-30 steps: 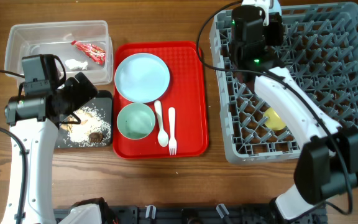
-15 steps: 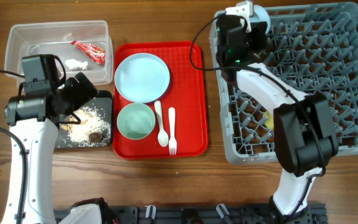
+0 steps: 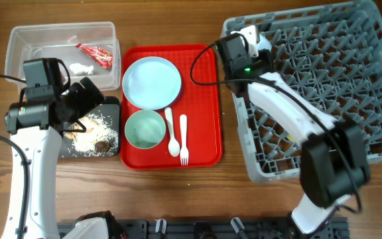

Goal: Sort waste into correct bins and load items into the dishwasher rack
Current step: 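Move the right gripper back to the tray and grasp the green bowl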

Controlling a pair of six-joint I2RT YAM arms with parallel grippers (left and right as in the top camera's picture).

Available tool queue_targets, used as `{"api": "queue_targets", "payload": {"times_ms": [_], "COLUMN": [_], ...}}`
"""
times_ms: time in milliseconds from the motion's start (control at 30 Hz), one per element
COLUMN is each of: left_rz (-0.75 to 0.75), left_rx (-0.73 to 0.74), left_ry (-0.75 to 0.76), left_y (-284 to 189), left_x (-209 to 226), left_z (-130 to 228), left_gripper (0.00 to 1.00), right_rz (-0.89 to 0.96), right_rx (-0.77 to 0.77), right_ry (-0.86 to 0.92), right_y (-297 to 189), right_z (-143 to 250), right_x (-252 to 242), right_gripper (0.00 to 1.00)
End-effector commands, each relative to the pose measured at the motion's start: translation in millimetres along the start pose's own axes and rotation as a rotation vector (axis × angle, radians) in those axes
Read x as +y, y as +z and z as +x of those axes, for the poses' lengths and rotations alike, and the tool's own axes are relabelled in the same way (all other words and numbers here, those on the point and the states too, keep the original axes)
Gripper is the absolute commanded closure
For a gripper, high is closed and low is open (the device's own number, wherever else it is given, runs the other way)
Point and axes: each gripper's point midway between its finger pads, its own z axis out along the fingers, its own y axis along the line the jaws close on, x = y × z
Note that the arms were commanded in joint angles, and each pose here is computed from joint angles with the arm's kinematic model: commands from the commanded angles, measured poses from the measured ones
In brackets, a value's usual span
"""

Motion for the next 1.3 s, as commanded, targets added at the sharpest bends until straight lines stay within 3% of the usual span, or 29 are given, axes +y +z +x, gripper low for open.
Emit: {"api": "queue_targets", "payload": {"times_ms": [0, 133, 200, 267, 333, 400, 533, 600, 833, 1067, 1100, 1200, 1267], "left_rz": [-0.006, -0.006, -0.006, -0.007, -0.007, -0.007, -0.007, -0.007, -0.007, -0.008, -0.008, -0.009, -0.012], "left_rx": [-0.020, -0.020, -0.020, -0.019, -0.019, -0.019, -0.019, -0.019, -0.019, -0.016, -0.016, -0.016, -0.011], "left_ry": [-0.003, -0.003, -0.003, -0.003, -0.003, -0.003, -0.003, -0.003, -0.003, -0.003, -0.003, -0.003, -0.003], "left_y": [-3, -3, -3, -3, -3, -3, -3, -3, -3, -3, -3, -3, -3], "left_x": [2, 2, 2, 2, 2, 2, 2, 2, 2, 3, 3, 3, 3], "left_z": [-4, -4, -4, -4, -4, -4, -4, -4, -4, -3, -3, -3, -2], "left_gripper": [0.02, 0.02, 0.02, 0.02, 0.02, 0.02, 0.02, 0.02, 0.02, 0.02, 0.02, 0.02, 0.02], "right_rz": [-0.328, -0.494, -0.548, -0.561, -0.560, -0.529, -0.600, -0.587, -0.768, -0.788, -0.788, -0.691, -0.630], "right_rx": [-0.082, -0.155, -0.069, 0.059, 0.183, 0.295, 0.537, 0.566, 0.518, 0.437, 0.437, 0.378, 0.232], "right_ry": [0.174, 0.217, 0.216, 0.206, 0.147, 0.128, 0.081, 0.097, 0.165, 0.230, 0.227, 0.191, 0.201], "right_y": [-58, -103, -107, -107, -109, -110, -115, -109, -112, -107, -107, -100, -109], "right_z": [-25, -39, -19, 11, 44, 73, 145, 159, 148, 125, 125, 112, 63], "right_x": [9, -1, 7, 12, 13, 8, 31, 37, 75, 81, 81, 61, 31], "right_gripper": [0.45, 0.36, 0.38, 0.74, 0.95, 0.89, 0.95, 0.96, 0.95, 0.94, 0.92, 0.72, 0.56]}}
